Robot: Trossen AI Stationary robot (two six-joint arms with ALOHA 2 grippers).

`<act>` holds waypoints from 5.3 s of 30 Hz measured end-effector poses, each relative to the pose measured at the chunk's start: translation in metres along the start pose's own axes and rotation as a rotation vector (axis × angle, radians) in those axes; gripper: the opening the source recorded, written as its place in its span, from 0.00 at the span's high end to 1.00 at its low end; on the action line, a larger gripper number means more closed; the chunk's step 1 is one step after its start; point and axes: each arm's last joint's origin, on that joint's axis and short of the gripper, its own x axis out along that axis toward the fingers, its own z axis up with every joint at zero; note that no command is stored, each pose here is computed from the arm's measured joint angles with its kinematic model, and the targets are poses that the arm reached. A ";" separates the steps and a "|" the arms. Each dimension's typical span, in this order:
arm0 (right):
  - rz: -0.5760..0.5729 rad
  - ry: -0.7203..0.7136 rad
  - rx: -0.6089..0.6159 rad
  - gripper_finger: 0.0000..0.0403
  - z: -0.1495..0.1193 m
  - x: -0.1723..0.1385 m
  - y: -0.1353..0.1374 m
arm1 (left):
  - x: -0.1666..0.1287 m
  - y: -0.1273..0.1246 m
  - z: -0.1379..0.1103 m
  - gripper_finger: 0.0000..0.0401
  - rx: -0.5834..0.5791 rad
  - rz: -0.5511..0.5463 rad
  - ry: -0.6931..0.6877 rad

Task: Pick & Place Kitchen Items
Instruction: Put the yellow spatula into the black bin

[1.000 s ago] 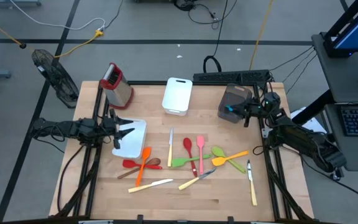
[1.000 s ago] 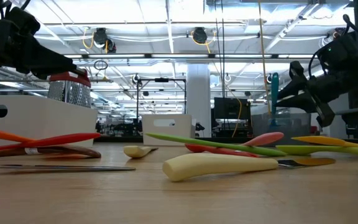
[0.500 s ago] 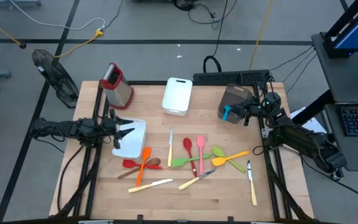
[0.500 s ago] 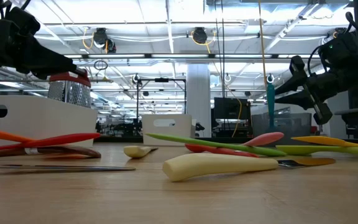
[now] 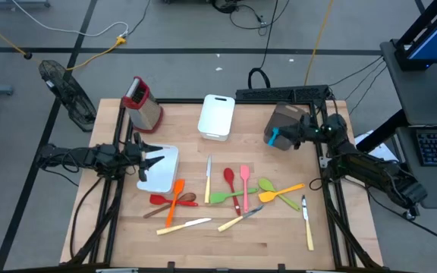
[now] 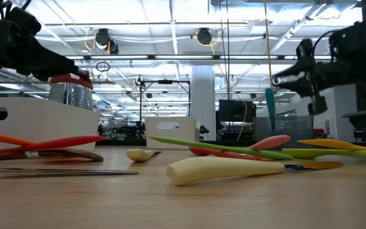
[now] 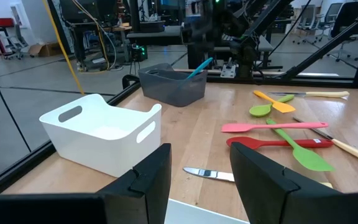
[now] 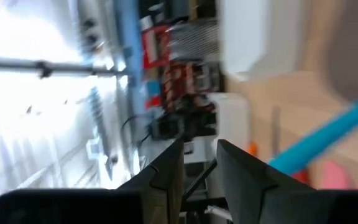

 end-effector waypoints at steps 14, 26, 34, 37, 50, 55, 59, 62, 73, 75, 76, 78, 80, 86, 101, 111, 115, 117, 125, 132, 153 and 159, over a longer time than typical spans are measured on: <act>0.265 0.167 -0.278 0.78 -0.030 0.001 0.036 | 0.000 0.000 0.000 0.58 -0.026 0.000 0.000; 0.433 0.231 -0.545 0.78 -0.055 0.008 0.064 | 0.000 0.000 0.000 0.58 -0.022 0.000 0.000; 0.462 0.285 -0.802 0.78 -0.067 0.021 0.111 | 0.000 0.000 0.000 0.58 -0.030 0.000 0.000; 0.439 0.308 -0.933 0.78 -0.072 0.027 0.125 | 0.000 0.000 0.000 0.58 -0.046 0.000 0.000; 0.232 0.495 -1.251 0.78 -0.090 0.060 0.109 | 0.000 0.000 0.000 0.58 -0.052 0.000 0.000; 0.080 0.597 -1.280 0.78 -0.102 0.065 0.088 | 0.000 0.000 0.000 0.58 -0.038 0.000 0.000; -0.067 0.692 -1.284 0.78 -0.113 0.064 0.071 | 0.000 0.000 0.000 0.58 -0.025 0.000 0.000; -0.176 0.768 -1.275 0.78 -0.121 0.059 0.061 | 0.000 0.000 0.000 0.58 -0.022 0.000 0.000; -0.426 0.964 -1.273 0.78 -0.131 0.039 0.039 | 0.000 0.000 0.000 0.58 -0.021 0.000 0.000; -0.452 0.961 -1.289 0.78 -0.130 0.038 0.037 | 0.000 0.000 0.000 0.58 -0.021 0.000 0.000; -0.458 0.962 -1.288 0.78 -0.130 0.038 0.037 | 0.000 0.000 0.000 0.58 -0.021 0.000 0.000; -0.454 0.965 -1.285 0.78 -0.130 0.038 0.037 | 0.000 0.000 0.000 0.58 -0.021 0.000 0.000; -0.459 0.964 -1.249 0.78 -0.130 0.038 0.037 | 0.000 0.000 0.000 0.58 -0.021 0.000 0.000; -0.491 0.957 -1.062 0.78 -0.132 0.037 0.038 | 0.000 0.000 0.000 0.58 -0.022 0.000 0.000; -0.499 1.046 -1.164 0.68 -0.132 0.044 0.028 | 0.000 0.000 0.000 0.58 -0.014 0.007 0.000; -0.641 1.155 -1.170 0.52 -0.132 0.053 0.007 | 0.000 0.002 0.000 0.58 -0.012 0.072 -0.002; -0.695 1.197 -1.146 0.52 -0.133 0.057 -0.002 | 0.000 0.002 0.000 0.58 -0.013 0.085 -0.002; -0.721 1.230 -1.136 0.53 -0.135 0.058 -0.006 | 0.000 0.002 0.000 0.58 -0.013 0.085 -0.002; -0.824 1.278 -1.175 0.54 -0.146 0.058 -0.018 | 0.000 0.002 0.000 0.58 -0.013 0.085 -0.002; -0.877 1.312 -1.191 0.54 -0.151 0.059 -0.026 | 0.000 0.002 0.000 0.58 0.000 0.085 -0.002; -1.152 1.320 -1.229 0.69 -0.152 0.066 -0.056 | 0.000 0.002 0.000 0.58 0.006 0.085 -0.001; -1.160 1.316 -1.233 0.89 -0.152 0.066 -0.057 | 0.000 0.002 0.000 0.58 0.006 0.085 -0.001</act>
